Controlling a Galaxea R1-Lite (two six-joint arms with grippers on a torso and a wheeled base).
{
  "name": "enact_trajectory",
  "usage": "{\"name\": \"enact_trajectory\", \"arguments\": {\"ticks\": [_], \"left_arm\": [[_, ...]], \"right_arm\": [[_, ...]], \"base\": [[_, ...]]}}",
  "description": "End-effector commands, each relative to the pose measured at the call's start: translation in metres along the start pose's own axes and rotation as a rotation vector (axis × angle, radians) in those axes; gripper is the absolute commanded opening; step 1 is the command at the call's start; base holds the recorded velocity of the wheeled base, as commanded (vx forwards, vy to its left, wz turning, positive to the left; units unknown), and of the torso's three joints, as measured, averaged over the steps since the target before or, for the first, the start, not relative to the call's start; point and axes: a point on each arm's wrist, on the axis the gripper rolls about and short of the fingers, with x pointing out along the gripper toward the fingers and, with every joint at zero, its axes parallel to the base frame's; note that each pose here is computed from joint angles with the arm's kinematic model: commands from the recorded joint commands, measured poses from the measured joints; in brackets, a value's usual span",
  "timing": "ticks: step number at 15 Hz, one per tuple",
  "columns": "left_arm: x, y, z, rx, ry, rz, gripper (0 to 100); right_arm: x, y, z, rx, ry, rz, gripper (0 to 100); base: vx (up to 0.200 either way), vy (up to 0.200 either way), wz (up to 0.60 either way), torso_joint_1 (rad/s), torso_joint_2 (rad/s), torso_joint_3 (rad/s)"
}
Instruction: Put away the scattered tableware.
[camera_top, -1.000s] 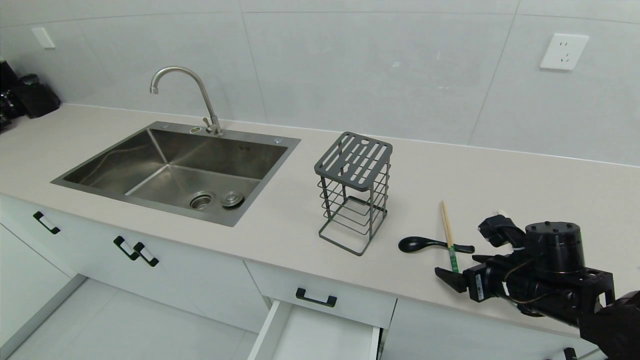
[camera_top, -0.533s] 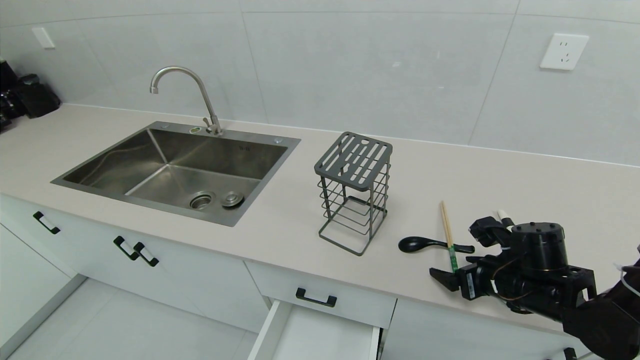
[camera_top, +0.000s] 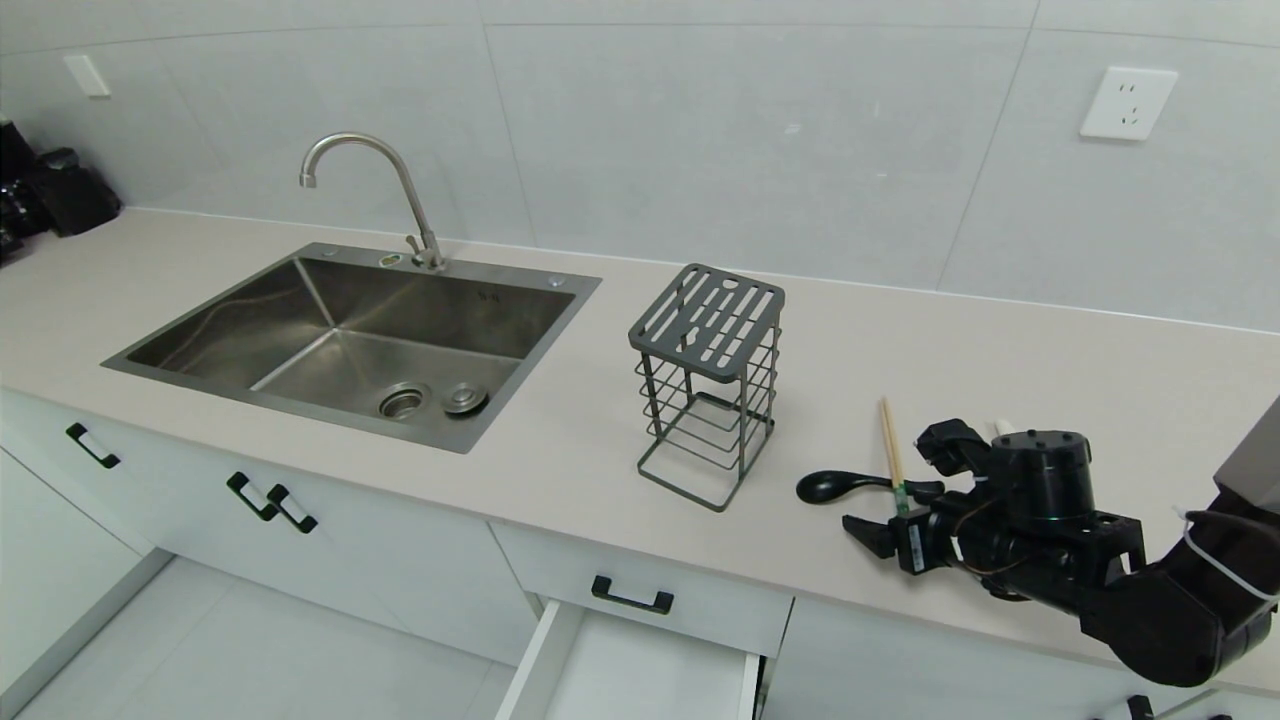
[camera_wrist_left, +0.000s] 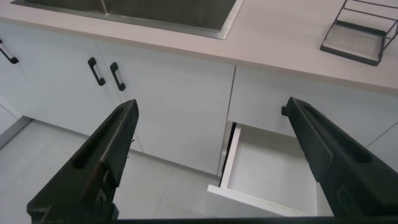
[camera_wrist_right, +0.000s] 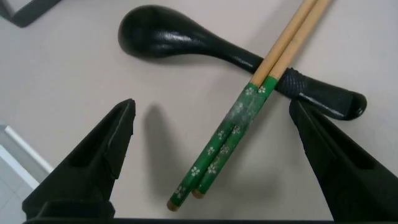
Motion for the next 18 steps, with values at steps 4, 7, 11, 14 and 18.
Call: {"name": "enact_trajectory", "arguments": {"ticks": [4,7,11,14,18], "left_arm": [[0.0,0.0,0.0,-0.001,0.0,0.001,100],[0.0,0.0,0.0,-0.001,-0.002,0.001,100],[0.0,0.0,0.0,-0.001,0.0,0.001,100],[0.0,0.0,0.0,-0.001,0.0,0.001,100],[0.0,0.0,0.0,-0.001,-0.002,0.001,100]], "right_arm": [[0.007,-0.006,0.001,0.009,-0.003,-0.023,100],[0.005,-0.007,0.001,0.014,-0.005,-0.028,0],[0.001,-0.009,0.002,0.028,-0.01,-0.051,0],[-0.009,-0.019,0.007,0.043,-0.03,-0.082,0],[-0.046,-0.016,0.021,0.039,-0.102,-0.082,0]], "base": [[0.0,0.0,0.0,0.0,0.0,0.0],[0.0,0.0,0.0,0.0,0.0,0.0],[0.0,0.0,0.0,0.0,0.0,0.0],[0.0,0.0,0.0,0.0,0.0,0.0],[0.0,0.0,0.0,0.0,0.0,0.0]]}}
